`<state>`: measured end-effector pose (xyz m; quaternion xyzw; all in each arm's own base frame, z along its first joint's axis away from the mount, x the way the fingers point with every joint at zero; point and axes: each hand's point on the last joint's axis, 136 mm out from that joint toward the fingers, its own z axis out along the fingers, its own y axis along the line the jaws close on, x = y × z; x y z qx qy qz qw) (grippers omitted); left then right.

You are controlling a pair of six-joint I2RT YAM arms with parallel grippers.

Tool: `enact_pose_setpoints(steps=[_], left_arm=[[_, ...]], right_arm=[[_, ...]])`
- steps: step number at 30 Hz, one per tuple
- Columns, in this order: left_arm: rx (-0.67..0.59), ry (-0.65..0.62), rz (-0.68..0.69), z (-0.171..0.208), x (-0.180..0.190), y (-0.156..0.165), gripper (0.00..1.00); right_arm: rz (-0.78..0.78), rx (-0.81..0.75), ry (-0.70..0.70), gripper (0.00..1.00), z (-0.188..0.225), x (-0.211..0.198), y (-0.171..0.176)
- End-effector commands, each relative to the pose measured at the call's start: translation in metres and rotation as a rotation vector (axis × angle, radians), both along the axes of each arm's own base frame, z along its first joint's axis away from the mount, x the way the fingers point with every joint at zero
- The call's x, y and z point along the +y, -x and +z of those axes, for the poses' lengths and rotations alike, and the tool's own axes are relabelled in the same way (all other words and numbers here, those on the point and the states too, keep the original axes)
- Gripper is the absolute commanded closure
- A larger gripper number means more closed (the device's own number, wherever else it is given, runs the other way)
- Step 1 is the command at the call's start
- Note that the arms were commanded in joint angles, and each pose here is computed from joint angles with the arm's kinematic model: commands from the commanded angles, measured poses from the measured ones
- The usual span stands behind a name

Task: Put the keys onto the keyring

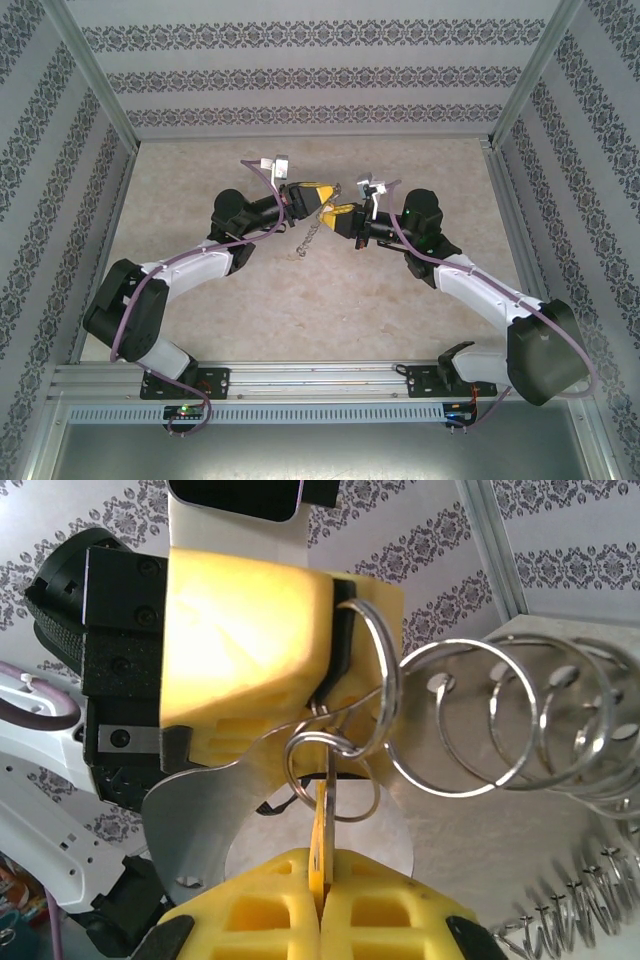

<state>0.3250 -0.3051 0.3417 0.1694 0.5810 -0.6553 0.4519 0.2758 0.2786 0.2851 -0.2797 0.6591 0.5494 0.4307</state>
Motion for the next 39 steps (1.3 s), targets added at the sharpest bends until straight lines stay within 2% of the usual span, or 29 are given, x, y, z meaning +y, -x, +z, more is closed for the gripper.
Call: enact_pose_setpoints(steps=[1, 4, 9, 16, 20, 29, 39], left_arm=[[-0.098, 0.083, 0.032, 0.027, 0.006, 0.005, 1.0], [-0.084, 0.087, 0.052, 0.026, 0.007, 0.002, 1.0], [-0.059, 0.088, 0.066, 0.02, 0.007, -0.004, 1.0], [-0.029, 0.105, 0.099, 0.014, 0.009, -0.011, 1.0], [-0.015, 0.12, 0.097, 0.013, 0.009, -0.012, 1.0], [0.0, 0.137, 0.104, 0.012, 0.008, -0.013, 1.0], [0.004, 0.135, 0.098, 0.011, 0.006, -0.011, 1.0]], right_arm=[[0.0, 0.019, -0.002, 0.84, -0.007, -0.004, 0.004], [-0.043, 0.028, -0.011, 0.63, -0.008, -0.017, 0.004], [-0.129, 0.024, -0.047, 0.53, 0.003, -0.043, 0.008], [-0.336, 0.068, -0.154, 0.5, 0.035, -0.074, -0.008], [-0.396, 0.118, -0.234, 0.51, 0.05, -0.079, -0.024], [-0.346, 0.137, -0.32, 0.56, 0.07, -0.061, -0.038], [-0.308, 0.145, -0.32, 0.61, 0.067, -0.039, -0.043]])
